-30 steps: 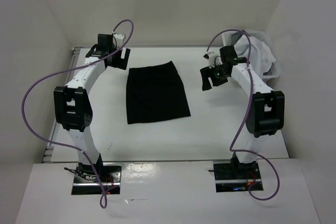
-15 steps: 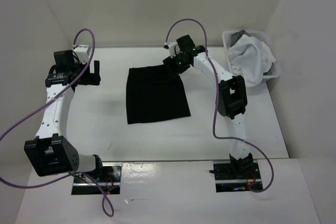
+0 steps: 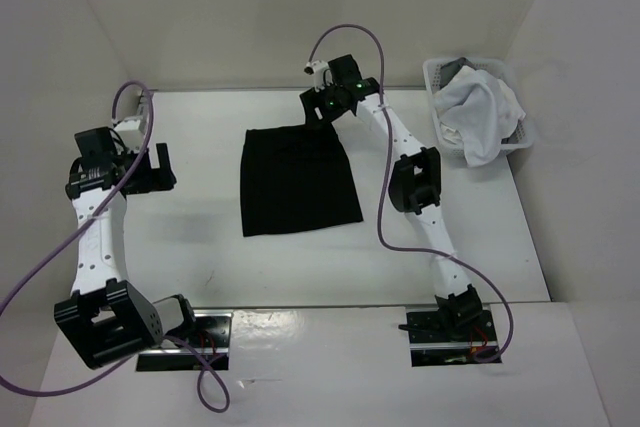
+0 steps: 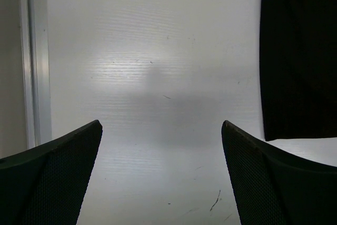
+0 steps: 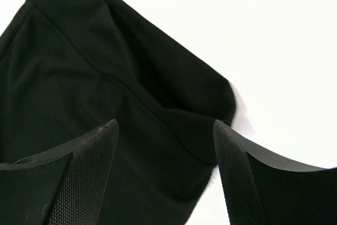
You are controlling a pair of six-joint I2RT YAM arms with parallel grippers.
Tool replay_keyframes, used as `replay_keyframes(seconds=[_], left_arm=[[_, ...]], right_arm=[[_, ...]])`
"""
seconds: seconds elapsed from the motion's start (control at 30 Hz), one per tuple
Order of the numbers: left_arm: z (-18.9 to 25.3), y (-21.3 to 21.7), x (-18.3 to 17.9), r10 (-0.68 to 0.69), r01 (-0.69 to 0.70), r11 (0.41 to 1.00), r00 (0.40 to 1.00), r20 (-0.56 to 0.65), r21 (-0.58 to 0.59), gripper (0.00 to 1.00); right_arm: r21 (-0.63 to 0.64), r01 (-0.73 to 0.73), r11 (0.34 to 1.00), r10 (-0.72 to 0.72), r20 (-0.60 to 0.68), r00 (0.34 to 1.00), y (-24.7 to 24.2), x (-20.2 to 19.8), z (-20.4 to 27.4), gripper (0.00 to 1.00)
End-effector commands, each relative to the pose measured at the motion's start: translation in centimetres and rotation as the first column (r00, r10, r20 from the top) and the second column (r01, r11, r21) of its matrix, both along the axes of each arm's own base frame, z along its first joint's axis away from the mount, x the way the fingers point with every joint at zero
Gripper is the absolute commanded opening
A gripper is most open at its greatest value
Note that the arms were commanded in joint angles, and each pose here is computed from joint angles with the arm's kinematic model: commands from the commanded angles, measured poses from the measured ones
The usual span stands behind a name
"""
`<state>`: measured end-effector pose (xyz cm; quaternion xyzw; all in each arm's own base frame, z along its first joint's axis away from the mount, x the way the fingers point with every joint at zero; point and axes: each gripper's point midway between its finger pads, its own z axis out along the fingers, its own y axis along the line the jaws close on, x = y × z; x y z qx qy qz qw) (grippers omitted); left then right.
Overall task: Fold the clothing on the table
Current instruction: Flatten the skirt out
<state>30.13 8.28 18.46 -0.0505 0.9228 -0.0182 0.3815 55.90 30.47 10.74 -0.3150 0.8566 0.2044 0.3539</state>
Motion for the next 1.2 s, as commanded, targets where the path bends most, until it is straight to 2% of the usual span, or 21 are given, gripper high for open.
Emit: replay_keyframes(seconds=[0.0, 0.27, 0.57, 1.0, 1.17], left_arm=[[1.0, -0.3, -0.4, -0.026, 0.026, 1.0, 0.999, 0.047, -0.008, 1.0], [0.8, 0.7, -0.6, -0.003, 0.004, 1.0, 0.999, 0.045, -0.017, 1.0], [0.8, 0.9, -0.7, 0.002, -0.001, 1.0, 0.999, 0.047, -0.023, 1.0], [0.4, 1.3, -0.9, 0.001, -0.001, 1.0, 0.999, 0.034, -0.024, 1.0], [0.2, 1.6, -0.9, 0.011, -0.01, 1.0, 1.0, 0.026, -0.028, 1.0]], right_arm=[[0.044, -0.054, 0.998, 0.054, 0.005, 0.999, 2.4, -1.3, 2.3, 0.78], [0.038, -0.085, 0.996, 0.087, -0.035, 0.996, 3.8, -2.2, 0.2, 0.78], [0.12, -0.215, 0.969, 0.228, -0.102, 0.968, 5.3, -4.9, -0.1, 0.78], [0.048, -0.16, 0.986, 0.166, -0.157, 0.973, 3.7, -3.3, -6.2, 0.78], [0.025, -0.106, 0.994, 0.109, -0.137, 0.985, 1.0, -1.2, -6.8, 0.78]])
